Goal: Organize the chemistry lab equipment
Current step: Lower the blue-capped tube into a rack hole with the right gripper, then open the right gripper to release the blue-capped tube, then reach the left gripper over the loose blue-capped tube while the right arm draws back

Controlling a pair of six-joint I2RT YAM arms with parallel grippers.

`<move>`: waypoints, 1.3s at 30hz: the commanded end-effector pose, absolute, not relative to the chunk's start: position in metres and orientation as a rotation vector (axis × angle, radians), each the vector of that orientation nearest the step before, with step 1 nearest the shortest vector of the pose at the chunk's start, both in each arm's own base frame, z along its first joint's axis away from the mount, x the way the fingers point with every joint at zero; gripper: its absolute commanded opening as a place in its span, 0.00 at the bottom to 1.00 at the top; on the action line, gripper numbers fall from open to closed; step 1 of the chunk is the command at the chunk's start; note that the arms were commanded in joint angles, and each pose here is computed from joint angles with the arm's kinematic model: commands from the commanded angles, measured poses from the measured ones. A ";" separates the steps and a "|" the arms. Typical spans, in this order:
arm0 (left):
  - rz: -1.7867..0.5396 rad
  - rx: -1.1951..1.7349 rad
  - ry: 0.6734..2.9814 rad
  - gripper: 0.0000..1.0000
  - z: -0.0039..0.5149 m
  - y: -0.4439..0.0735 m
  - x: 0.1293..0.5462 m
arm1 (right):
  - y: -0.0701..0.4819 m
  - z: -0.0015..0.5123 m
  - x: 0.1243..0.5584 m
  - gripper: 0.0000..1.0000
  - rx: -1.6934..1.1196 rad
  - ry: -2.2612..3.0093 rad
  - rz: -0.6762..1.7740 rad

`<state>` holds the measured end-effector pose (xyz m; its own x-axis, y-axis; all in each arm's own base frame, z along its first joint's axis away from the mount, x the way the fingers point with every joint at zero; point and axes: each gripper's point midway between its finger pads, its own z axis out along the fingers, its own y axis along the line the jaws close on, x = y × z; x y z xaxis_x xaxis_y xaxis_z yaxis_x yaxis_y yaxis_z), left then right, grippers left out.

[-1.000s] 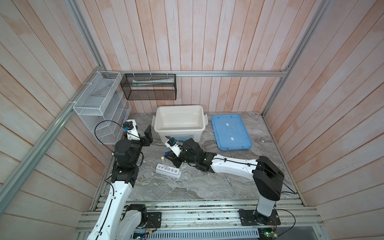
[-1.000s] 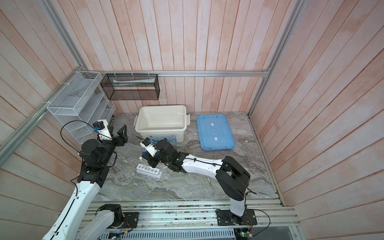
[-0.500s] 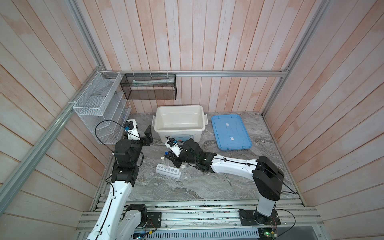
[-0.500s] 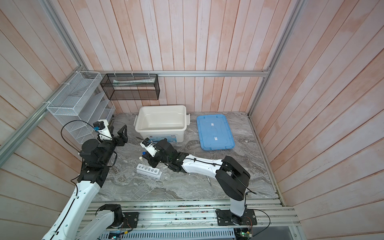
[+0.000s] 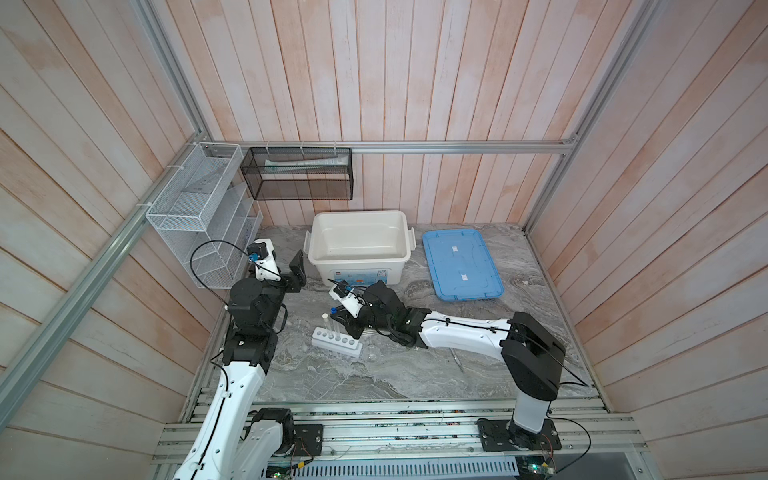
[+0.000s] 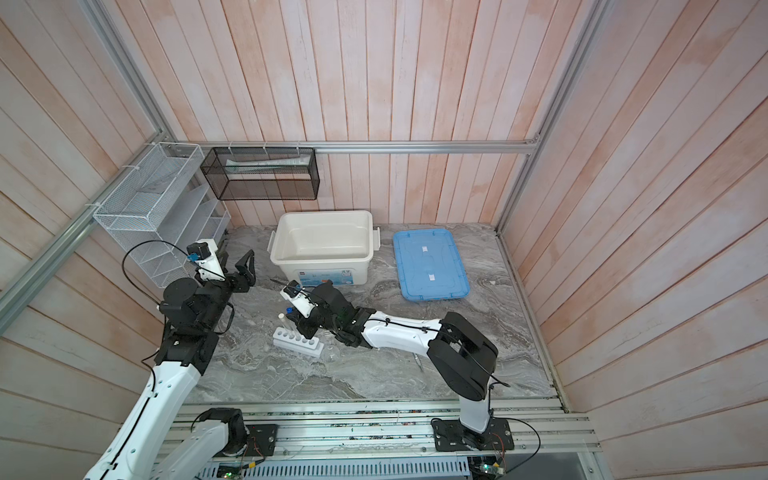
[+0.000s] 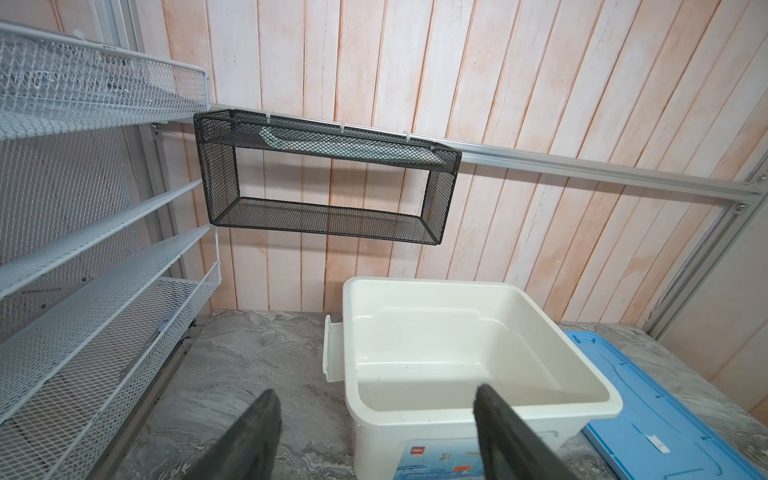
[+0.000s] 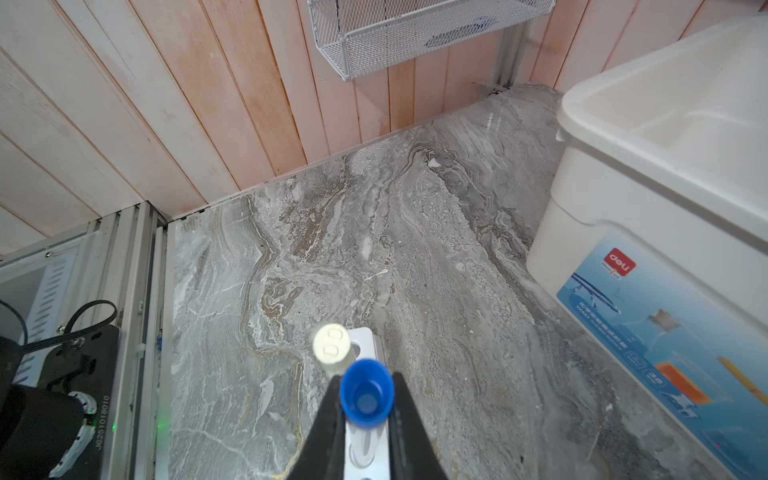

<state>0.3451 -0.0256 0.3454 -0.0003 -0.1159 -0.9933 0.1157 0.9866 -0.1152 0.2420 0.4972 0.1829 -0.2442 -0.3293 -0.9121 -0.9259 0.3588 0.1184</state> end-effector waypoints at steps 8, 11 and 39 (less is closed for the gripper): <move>-0.178 0.027 1.563 0.75 0.341 -0.028 0.346 | 0.499 0.152 0.238 0.08 -1.156 1.805 0.810; -0.178 0.030 1.564 0.75 0.341 -0.028 0.346 | 0.498 0.150 0.237 0.08 -1.156 1.805 0.808; -0.276 0.477 1.592 0.75 0.337 -0.106 0.337 | 0.435 0.255 0.226 0.46 -1.129 1.719 0.955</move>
